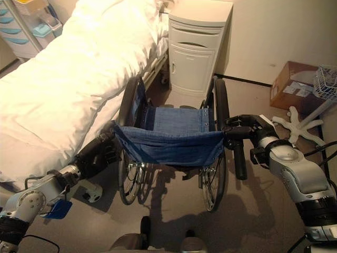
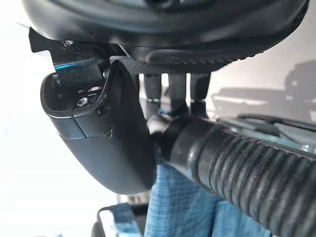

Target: Push the wheelchair next to the bed

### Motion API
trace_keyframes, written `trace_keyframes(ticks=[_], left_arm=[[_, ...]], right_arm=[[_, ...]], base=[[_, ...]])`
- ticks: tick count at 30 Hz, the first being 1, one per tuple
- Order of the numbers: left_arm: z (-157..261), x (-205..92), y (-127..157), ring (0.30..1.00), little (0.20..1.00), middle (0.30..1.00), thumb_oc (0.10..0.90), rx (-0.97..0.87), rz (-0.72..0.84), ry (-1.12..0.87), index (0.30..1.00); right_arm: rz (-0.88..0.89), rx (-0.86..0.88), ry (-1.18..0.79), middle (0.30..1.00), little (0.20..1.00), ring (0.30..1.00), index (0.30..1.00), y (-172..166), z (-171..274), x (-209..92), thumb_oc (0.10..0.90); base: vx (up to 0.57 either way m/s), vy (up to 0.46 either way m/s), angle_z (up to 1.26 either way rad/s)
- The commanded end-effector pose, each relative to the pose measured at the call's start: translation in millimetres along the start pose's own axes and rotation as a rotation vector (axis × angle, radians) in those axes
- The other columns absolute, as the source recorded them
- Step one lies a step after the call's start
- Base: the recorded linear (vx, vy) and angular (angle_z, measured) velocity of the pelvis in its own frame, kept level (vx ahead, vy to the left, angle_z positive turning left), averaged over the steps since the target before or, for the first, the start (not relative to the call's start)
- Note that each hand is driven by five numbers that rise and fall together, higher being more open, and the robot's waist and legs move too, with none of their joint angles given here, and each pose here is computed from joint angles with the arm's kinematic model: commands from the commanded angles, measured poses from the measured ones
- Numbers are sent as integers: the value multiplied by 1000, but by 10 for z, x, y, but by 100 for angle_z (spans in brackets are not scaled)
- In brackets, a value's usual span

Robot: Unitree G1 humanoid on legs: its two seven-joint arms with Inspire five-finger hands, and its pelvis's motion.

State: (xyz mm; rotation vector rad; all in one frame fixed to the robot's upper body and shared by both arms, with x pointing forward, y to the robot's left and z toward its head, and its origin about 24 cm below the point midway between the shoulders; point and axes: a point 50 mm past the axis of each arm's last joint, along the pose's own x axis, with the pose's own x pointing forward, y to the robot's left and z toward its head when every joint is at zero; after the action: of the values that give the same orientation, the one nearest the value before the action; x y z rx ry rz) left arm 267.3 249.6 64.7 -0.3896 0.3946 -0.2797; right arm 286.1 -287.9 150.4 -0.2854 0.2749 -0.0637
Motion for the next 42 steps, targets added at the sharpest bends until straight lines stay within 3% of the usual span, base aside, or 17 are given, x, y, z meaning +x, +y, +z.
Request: trace_keyframes(ticks=[1,17,31,33,34,35,36,37,38,39,42], left_arm=[[1051,-28,-271,300,300,300,400,146,-106,-436,300],[1240,48,-304,300,300,300,400,218,-68,-444,300],[1226,75,-307,300,300,300,400,208,-61,-438,300],[1227,70,-297,300,300,300,400,211,-55,-436,300],[1233,64,-294,300,300,300,400,212,-52,-436,300],[1231,55,-287,300,300,300,400,212,-43,-436,300],[1229,54,-286,300,300,300,400,211,-41,-436,300],[1226,50,-279,542,542,542,562,204,-32,-437,542],[1224,49,-276,589,589,589,593,202,-30,-436,589],[1230,46,-273,900,900,900,800,201,-21,-435,900],[1231,33,-247,900,900,900,800,204,-3,-437,900]], right_arm=[[503,116,-139,300,300,300,300,876,172,-94,400],[491,147,-128,300,300,300,300,955,168,-32,400],[372,136,-116,300,300,300,300,867,139,58,400],[367,138,-115,432,432,432,432,863,131,60,488],[362,139,-113,564,564,564,564,860,128,60,576],[355,140,-112,900,900,900,900,860,119,59,800],[353,140,-112,900,900,900,900,860,118,58,800],[350,138,-111,900,900,900,900,857,114,60,800],[350,139,-110,900,900,900,900,856,114,60,800],[347,140,-113,900,900,900,900,854,120,60,800],[338,140,-116,900,900,900,900,837,128,61,800]], base=[[-6,74,-6],[-9,12,-1],[0,0,0],[0,0,0],[0,0,0],[0,0,0],[0,0,0],[0,0,0],[0,0,0],[0,0,0],[0,0,0]])
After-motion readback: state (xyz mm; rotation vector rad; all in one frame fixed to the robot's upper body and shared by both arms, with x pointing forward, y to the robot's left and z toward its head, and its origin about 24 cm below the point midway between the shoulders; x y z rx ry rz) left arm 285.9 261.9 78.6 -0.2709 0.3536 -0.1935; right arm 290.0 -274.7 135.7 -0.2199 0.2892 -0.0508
